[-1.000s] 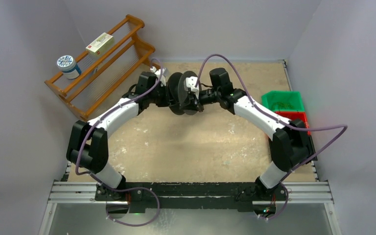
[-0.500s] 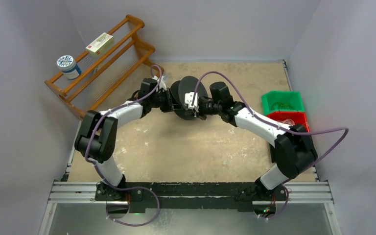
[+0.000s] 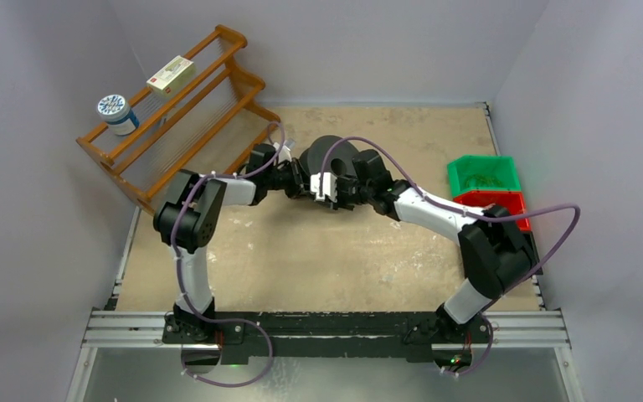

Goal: Wrap the cables
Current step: Place the cable reel at the center of the board.

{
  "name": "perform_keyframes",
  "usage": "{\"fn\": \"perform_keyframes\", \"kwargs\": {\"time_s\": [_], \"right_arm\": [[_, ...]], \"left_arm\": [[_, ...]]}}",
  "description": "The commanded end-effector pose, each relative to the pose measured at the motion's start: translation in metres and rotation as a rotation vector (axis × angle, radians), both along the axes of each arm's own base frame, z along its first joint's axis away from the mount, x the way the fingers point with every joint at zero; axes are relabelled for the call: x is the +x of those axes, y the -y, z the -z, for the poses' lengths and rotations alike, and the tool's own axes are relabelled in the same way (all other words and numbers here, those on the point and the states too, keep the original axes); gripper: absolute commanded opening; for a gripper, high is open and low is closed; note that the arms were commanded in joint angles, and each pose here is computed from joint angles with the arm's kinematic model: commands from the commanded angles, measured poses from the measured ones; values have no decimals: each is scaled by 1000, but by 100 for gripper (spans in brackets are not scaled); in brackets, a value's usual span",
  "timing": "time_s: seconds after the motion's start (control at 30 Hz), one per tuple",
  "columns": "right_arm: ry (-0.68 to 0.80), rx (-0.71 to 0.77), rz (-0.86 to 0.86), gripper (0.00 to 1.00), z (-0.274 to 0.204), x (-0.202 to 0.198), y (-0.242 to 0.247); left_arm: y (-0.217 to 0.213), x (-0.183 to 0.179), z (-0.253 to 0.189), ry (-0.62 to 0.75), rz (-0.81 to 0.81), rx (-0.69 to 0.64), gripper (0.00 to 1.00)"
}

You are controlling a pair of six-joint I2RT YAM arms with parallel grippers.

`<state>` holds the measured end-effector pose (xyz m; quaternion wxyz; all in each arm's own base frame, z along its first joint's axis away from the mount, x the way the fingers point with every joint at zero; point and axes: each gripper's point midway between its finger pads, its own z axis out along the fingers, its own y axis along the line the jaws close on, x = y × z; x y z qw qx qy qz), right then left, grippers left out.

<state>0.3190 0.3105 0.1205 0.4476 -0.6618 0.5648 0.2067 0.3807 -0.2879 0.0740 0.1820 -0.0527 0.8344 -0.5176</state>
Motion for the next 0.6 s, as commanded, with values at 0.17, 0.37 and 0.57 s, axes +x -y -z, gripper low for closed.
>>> {"fn": "perform_keyframes", "kwargs": {"time_s": [0.17, 0.37, 0.57], "right_arm": [[2, -187, -4, 0, 27, -3, 29], [-7, -157, -33, 7, 11, -11, 25], [-6, -153, -45, 19, 3, -17, 27]], "left_arm": [[8, -3, 10, 8, 72, -95, 21], [3, -7, 18, 6, 69, -52, 43], [-9, -16, 23, 34, 92, 52, 52]]}}
